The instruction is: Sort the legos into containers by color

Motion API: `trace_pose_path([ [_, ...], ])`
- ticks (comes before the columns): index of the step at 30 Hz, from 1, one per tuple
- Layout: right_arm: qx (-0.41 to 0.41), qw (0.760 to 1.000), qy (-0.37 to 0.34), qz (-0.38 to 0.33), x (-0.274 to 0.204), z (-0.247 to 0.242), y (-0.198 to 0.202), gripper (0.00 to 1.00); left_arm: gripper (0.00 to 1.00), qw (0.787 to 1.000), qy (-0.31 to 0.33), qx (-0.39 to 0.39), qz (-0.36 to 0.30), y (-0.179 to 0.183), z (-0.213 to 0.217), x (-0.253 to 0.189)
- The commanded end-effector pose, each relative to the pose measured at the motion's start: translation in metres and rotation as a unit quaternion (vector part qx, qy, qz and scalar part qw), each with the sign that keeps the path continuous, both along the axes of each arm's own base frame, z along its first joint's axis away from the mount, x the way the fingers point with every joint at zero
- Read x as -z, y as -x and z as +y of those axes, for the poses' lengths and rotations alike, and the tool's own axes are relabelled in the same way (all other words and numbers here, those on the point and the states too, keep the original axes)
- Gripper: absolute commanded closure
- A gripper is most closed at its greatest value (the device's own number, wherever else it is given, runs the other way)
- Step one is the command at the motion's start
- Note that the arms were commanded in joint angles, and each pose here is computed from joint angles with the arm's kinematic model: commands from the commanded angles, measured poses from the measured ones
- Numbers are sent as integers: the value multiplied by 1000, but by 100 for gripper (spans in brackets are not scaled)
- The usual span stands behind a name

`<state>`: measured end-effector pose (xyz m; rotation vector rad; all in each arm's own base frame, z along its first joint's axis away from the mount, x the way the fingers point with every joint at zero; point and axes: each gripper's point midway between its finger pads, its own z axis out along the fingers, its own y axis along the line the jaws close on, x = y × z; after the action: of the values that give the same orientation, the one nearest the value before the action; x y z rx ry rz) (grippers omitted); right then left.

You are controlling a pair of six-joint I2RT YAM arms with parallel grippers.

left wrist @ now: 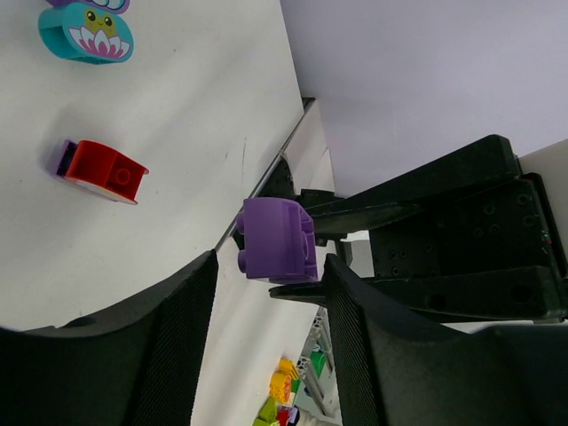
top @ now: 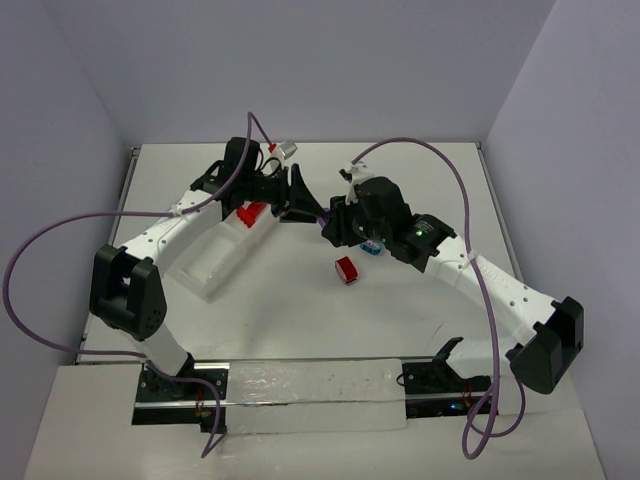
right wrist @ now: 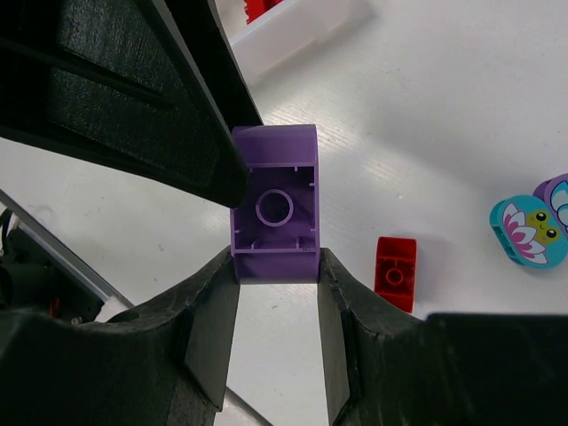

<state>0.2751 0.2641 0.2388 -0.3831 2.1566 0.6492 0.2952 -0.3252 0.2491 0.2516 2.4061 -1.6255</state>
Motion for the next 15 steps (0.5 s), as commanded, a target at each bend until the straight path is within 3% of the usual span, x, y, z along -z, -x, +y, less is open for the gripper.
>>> trace_pose_path([
  [1,-1,999,-20,-43,-29,8,-11,100,44,999,27,11,-14,-2,-9,-15],
  [9,-3,999,-14,-40,-24,9,-10,100,63,999,33,18,-9,-2,-16,-16],
  [14,-1,999,-13,-40,-24,9,-11,100,97,999,27,20,-5,-2,-16,-12],
  [15,1,999,-12,-38,-23,9,-11,95,100,999,24,19,-7,-2,-16,-12],
])
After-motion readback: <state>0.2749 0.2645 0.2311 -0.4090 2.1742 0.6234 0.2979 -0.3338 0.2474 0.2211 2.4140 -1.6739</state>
